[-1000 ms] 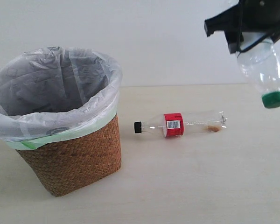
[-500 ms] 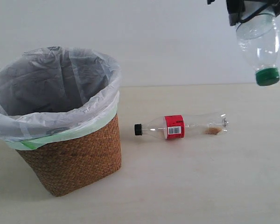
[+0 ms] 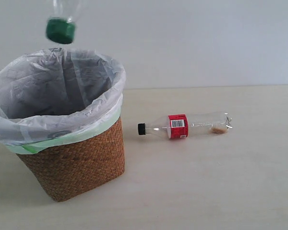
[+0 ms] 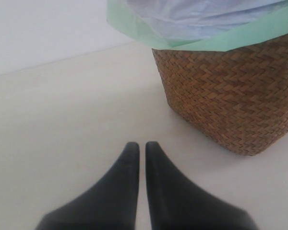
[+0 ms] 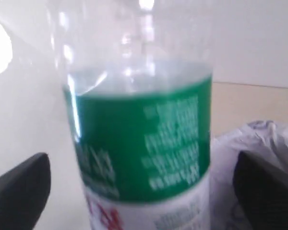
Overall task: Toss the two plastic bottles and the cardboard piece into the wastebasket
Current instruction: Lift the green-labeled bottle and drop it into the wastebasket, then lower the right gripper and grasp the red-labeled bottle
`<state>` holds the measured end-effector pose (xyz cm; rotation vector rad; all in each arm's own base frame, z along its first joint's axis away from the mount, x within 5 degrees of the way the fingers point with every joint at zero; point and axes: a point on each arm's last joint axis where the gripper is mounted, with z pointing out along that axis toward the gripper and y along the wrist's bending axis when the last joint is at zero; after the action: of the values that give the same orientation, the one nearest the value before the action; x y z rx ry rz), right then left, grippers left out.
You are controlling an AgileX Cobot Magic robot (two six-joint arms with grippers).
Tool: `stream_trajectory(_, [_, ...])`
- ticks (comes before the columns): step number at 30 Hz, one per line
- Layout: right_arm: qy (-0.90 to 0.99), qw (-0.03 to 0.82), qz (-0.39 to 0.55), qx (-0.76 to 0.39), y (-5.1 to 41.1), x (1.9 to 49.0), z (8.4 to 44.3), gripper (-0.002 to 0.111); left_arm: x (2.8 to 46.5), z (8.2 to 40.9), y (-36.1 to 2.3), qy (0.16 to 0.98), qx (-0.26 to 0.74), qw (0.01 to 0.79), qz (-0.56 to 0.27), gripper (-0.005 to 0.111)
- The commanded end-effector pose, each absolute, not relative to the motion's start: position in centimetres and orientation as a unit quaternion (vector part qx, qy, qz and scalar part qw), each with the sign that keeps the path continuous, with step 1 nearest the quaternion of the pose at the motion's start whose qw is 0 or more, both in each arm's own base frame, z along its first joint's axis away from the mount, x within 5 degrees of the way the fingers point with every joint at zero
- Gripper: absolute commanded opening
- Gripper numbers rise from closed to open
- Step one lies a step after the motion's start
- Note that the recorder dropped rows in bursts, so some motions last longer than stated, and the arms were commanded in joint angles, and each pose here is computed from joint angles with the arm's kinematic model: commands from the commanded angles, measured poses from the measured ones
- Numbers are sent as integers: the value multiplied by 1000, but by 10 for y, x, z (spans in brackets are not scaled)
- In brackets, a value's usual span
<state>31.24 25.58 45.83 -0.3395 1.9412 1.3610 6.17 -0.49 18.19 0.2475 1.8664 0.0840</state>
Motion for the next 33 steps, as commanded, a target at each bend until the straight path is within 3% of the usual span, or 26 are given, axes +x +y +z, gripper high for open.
stream_trajectory(1, [769, 345, 532, -81, 272, 335, 430, 95, 61, 182, -5, 798, 98, 594, 31, 4])
stream_trajectory(8, [786, 342, 505, -104, 272, 336, 422, 94, 61, 182, -5, 798, 98, 594, 31, 4])
stream_trajectory(12, [811, 359, 441, -136, 264, 334, 421, 93, 61, 182, -5, 798, 98, 594, 31, 4])
stream_trajectory(19, [899, 359, 176, -175, 229, 343, 392, 82, 61, 182, -5, 798, 98, 594, 31, 4])
stream_trajectory(23, [915, 344, 6, -213, 207, 353, 377, 82, 61, 182, -5, 798, 98, 594, 31, 4])
stream_trajectory(27, [910, 266, -89, -306, 207, 368, 338, 82, 61, 182, -5, 798, 98, 594, 31, 4])
stream_trajectory(31, [849, 157, -90, -497, 225, 376, 285, 82, 61, 182, -5, 798, 98, 594, 31, 4])
stream_trajectory(33, [839, 131, -94, -519, 229, 383, 263, 82, 61, 182, -5, 798, 98, 594, 31, 4])
